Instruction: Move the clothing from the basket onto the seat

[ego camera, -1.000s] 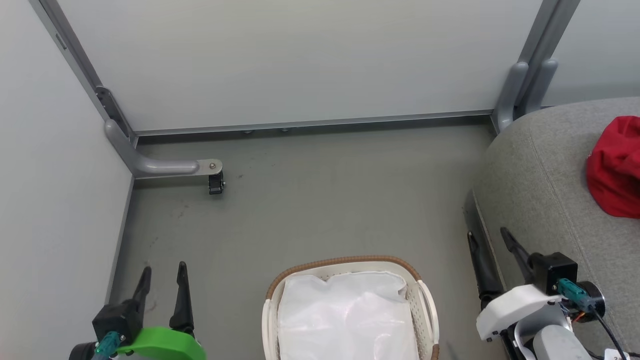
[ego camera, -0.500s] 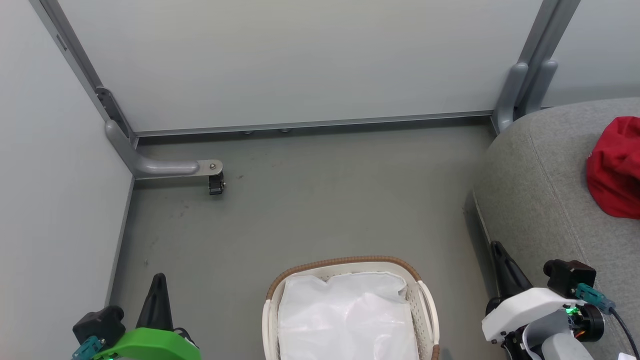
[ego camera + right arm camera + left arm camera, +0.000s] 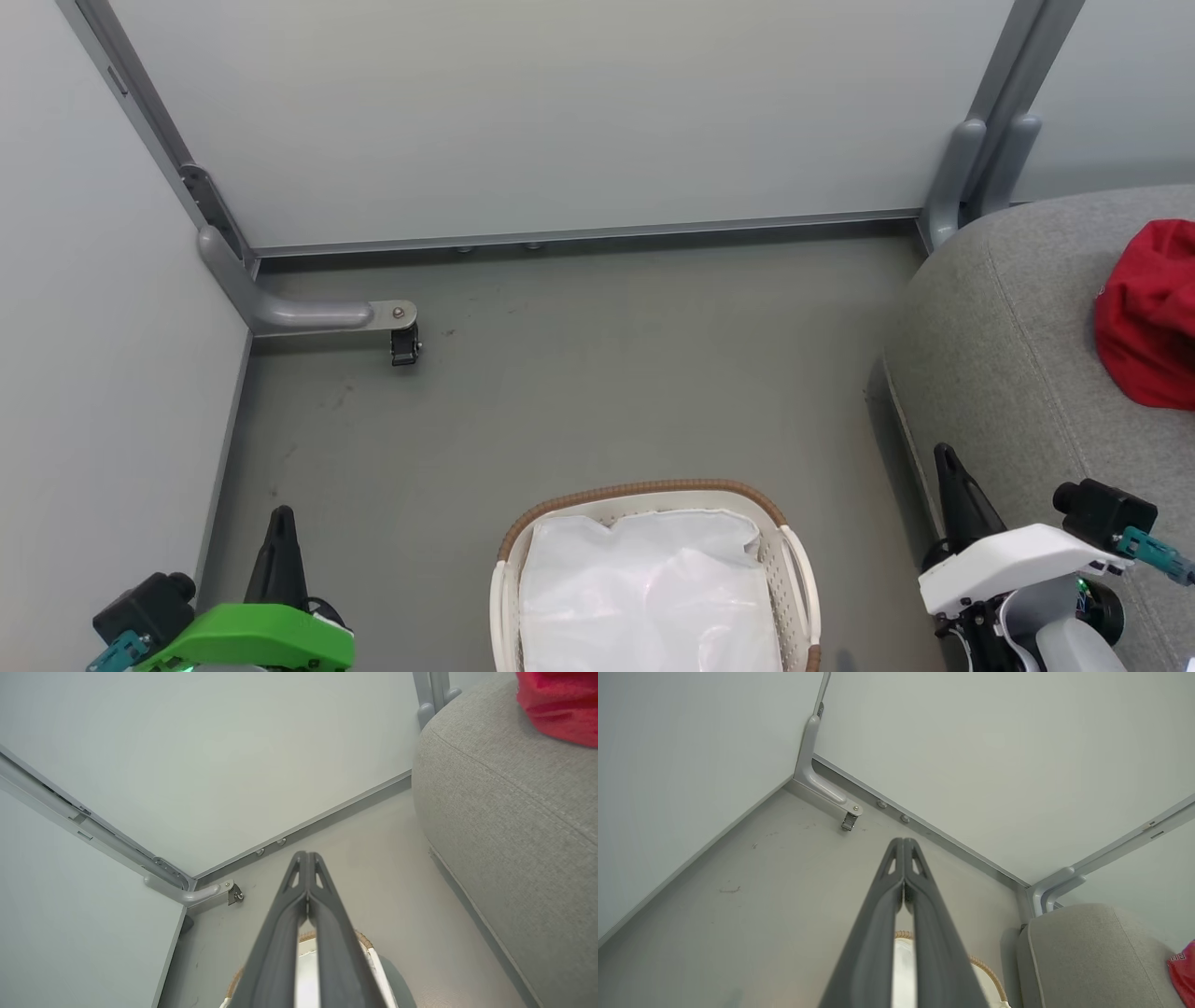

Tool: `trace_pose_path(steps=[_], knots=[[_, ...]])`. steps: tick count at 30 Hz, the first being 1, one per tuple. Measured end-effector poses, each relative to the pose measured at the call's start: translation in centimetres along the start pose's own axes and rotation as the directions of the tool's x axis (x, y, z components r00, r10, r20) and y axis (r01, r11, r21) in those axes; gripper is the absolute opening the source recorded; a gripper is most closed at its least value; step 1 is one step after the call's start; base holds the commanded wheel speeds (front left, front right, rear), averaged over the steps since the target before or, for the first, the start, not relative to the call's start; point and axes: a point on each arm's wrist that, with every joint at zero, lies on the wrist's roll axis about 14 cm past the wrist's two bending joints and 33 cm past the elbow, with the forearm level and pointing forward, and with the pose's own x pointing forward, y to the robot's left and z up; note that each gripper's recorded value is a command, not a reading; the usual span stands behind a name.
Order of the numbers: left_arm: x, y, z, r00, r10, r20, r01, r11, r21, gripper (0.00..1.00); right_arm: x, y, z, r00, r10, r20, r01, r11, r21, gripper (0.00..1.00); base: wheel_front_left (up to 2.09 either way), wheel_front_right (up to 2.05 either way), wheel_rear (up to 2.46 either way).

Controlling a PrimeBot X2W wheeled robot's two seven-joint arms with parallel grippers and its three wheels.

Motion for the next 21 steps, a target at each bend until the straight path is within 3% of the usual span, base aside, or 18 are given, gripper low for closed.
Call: trace_pose_path(steps=[21], knots=[[0.5,-0.2,1.5,1.000,0.007,0.021,-0.001,0.961,-0.278,0.00,0.1,-0.4,1.0,1.000,-0.024,0.007,0.021,0.957,0.289,0.00,0.00,0.00,0.00]])
